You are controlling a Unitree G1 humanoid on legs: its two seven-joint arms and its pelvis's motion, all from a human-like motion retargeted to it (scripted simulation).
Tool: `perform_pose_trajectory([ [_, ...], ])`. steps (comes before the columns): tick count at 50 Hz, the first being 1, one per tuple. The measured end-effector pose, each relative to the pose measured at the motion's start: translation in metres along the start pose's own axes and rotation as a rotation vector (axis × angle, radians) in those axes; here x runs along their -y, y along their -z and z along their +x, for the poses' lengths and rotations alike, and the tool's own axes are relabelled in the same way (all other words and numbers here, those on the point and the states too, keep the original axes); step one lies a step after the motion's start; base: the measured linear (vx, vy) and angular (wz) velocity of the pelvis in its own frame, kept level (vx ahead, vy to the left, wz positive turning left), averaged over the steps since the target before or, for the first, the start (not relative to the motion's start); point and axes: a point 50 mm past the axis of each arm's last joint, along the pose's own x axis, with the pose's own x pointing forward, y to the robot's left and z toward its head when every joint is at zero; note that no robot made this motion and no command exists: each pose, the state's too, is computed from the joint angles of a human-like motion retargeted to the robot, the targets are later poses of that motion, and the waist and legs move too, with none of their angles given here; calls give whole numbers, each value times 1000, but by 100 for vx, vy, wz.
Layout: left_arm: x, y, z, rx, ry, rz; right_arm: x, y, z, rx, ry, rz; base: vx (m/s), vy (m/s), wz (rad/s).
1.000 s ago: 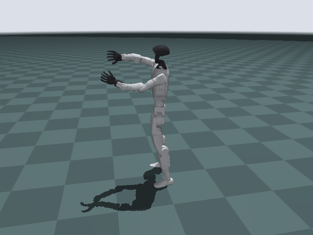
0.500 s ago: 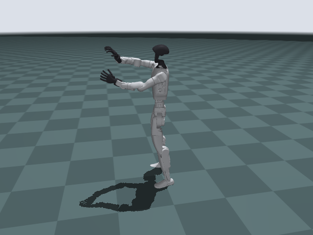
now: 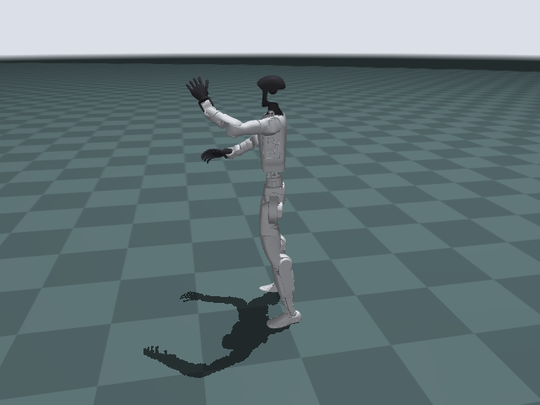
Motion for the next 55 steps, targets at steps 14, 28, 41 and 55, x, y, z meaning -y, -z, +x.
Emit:
perform_pose_trajectory([
  [14, 6, -142, 4, 616, 137, 234, -21, 226, -255, -1389, 514, 422, 1, -1, -5],
  [28, 40, -222, -26, 1264, 125, 730, 11, 237, -288, -1336, 704, 511, 1, -6, -38],
  [41, 48, -251, -20, 1479, 30, 886, 27, 227, -242, -1144, 725, 543, 0, -3, -17],
  [55, 49, -265, -22, 1576, -53, 858, 35, 232, -252, -1178, 770, 529, 0, 0, 0],
])
